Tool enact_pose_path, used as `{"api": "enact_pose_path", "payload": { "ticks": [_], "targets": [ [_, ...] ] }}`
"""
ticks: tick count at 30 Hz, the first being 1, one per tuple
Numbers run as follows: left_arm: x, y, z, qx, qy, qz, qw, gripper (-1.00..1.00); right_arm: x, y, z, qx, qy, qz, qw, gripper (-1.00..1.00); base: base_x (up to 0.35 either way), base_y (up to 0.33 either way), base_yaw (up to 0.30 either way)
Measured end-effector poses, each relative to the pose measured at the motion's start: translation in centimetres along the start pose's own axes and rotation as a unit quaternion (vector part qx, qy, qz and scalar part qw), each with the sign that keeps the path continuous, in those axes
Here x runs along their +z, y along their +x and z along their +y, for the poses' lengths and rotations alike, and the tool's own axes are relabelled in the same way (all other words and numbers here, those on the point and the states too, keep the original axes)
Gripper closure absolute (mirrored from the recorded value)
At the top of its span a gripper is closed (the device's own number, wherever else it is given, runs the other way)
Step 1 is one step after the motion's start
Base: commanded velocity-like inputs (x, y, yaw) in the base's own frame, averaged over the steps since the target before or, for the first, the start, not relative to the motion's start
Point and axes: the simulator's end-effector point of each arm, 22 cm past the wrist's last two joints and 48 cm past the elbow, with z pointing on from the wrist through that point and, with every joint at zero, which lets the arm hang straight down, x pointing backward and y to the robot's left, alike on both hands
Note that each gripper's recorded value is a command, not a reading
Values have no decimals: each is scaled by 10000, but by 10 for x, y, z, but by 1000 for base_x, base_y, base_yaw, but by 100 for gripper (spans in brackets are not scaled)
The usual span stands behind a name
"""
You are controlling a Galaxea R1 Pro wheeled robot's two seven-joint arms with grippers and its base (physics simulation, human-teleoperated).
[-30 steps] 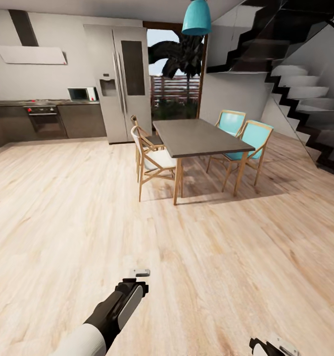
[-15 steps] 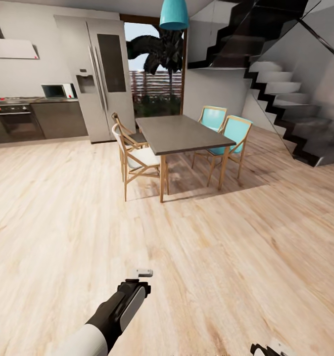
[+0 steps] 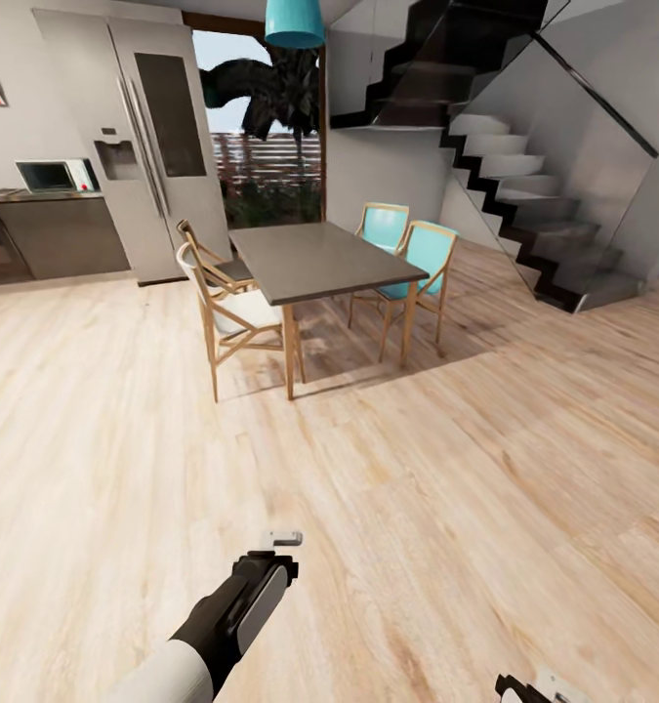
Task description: Place each of the two pumpkins and all three candles from the living room inside a cabinet in the living room (use any cabinet), then make sure every cabinet is closed, and position the cauldron so it is next to a table in the living room.
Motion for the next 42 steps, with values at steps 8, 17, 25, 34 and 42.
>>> {"api": "enact_pose_path", "payload": {
  "ticks": [8, 17, 25, 34, 42],
  "targets": [
    [0, 0, 0, 20, -1, -2, 10000, -100, 0, 0, 0, 10, 11, -2, 10000, -100, 340, 0, -14],
    [1, 1, -1, 29, 2, 1, 10000, -100, 0, 1, 0, 13, 15, 9, 10000, -100, 267, -54, -48],
    [1, 0, -1, 28, 1, 0, 10000, -100, 1, 1, -1, 11, 15, 9, 10000, -100, 18, -19, -259],
    [0, -1, -1, 25, 1, -13, 10000, -100, 1, 1, -1, 30, 24, 14, 10000, -100, -28, 0, -283],
    [-1, -3, -1, 22, 2, -37, 10000, -100, 3, 0, -12, 450, 121, 117, 9988, -100, -7, 0, -278]
  ]
}}
